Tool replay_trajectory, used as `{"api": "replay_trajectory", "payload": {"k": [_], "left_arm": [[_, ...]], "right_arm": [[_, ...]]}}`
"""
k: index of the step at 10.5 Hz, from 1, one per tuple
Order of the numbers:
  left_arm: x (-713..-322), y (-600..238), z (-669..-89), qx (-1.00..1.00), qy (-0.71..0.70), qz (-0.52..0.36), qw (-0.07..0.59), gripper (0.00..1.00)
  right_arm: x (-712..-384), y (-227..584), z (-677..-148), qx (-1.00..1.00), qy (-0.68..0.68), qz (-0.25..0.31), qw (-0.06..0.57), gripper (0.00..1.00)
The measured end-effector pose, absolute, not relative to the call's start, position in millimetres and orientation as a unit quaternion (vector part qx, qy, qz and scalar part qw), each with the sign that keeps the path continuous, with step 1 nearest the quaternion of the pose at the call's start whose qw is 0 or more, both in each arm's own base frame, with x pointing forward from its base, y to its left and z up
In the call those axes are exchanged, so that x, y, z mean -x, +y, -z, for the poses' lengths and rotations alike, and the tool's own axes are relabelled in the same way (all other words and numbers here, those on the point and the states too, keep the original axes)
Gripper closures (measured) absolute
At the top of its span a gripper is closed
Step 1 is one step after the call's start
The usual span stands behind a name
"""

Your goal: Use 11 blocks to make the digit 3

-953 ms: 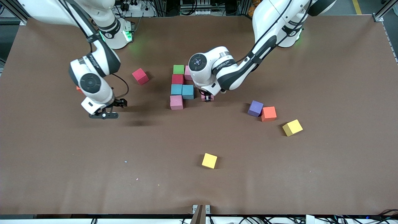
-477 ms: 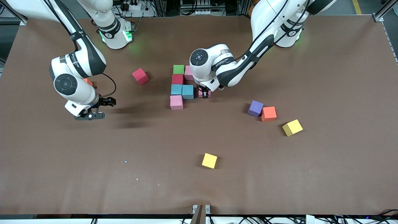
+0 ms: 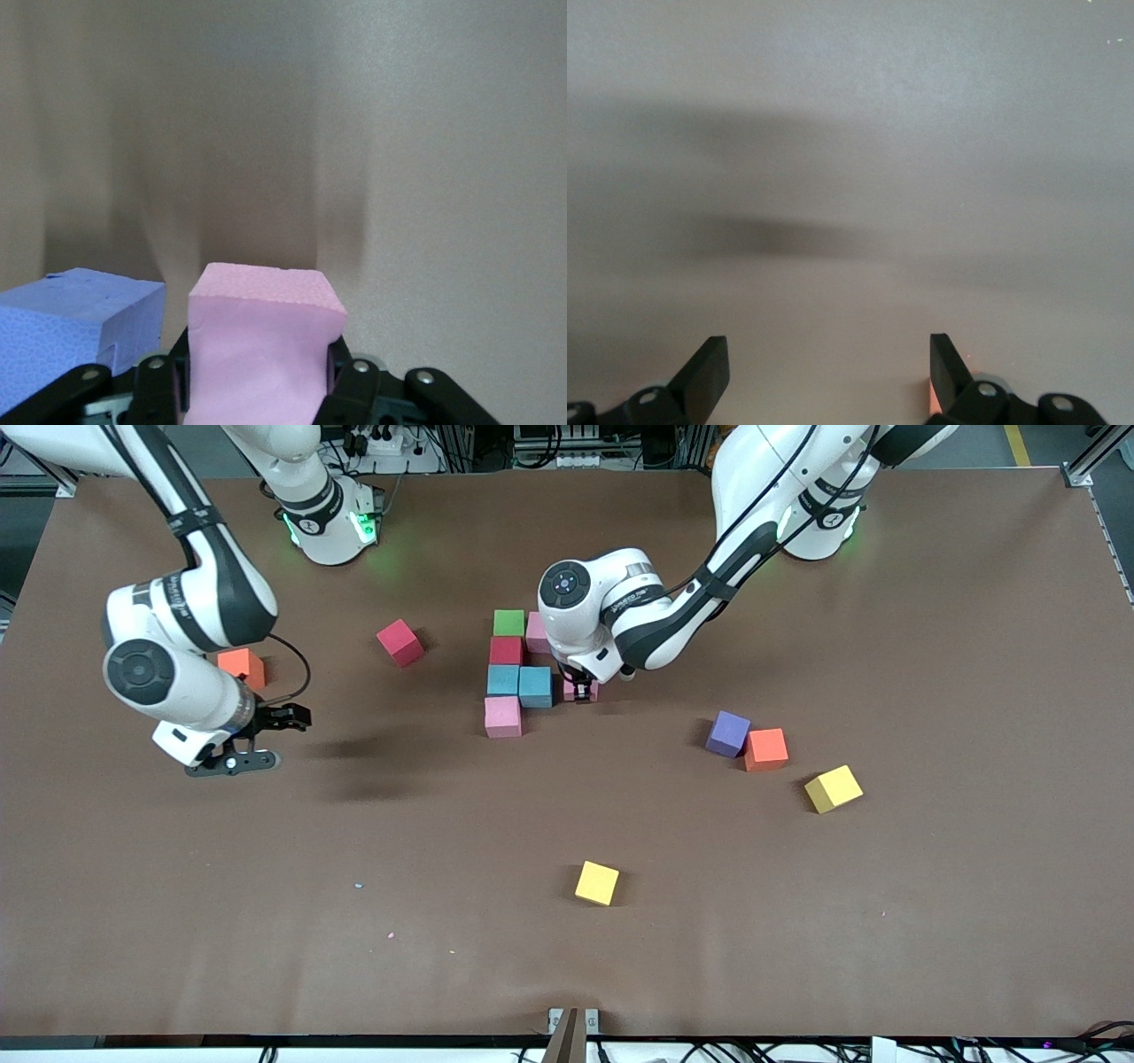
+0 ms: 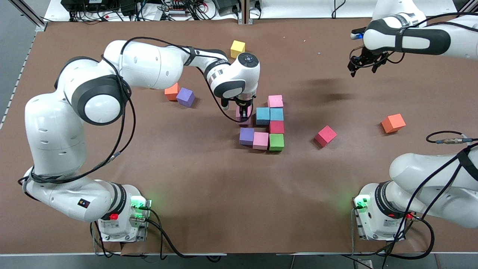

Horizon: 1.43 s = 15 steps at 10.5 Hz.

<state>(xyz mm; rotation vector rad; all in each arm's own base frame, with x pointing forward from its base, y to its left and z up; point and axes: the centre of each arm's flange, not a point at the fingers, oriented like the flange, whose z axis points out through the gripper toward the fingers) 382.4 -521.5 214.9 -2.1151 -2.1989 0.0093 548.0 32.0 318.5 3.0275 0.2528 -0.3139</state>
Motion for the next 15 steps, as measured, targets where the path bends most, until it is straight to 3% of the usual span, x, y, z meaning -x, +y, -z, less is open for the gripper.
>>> {"api": "replay_trajectory", "payload": {"k": [8,15], "left_arm": [[-387.3,-527.2,-217.5,0.691,-0.722,-0.008,0.035,0.44],[-385.9,-537.9,-212.0,0.695,-0.719,-0.012,0.033,0.44]], "right_arm": [[-532.0,-79.1,-286.2,-0.973,0.159,0.166,0.0,0.0],[-455.5,-104.9,-233.1,-0.98,0.153,0.126,0.01,0.0]]}}
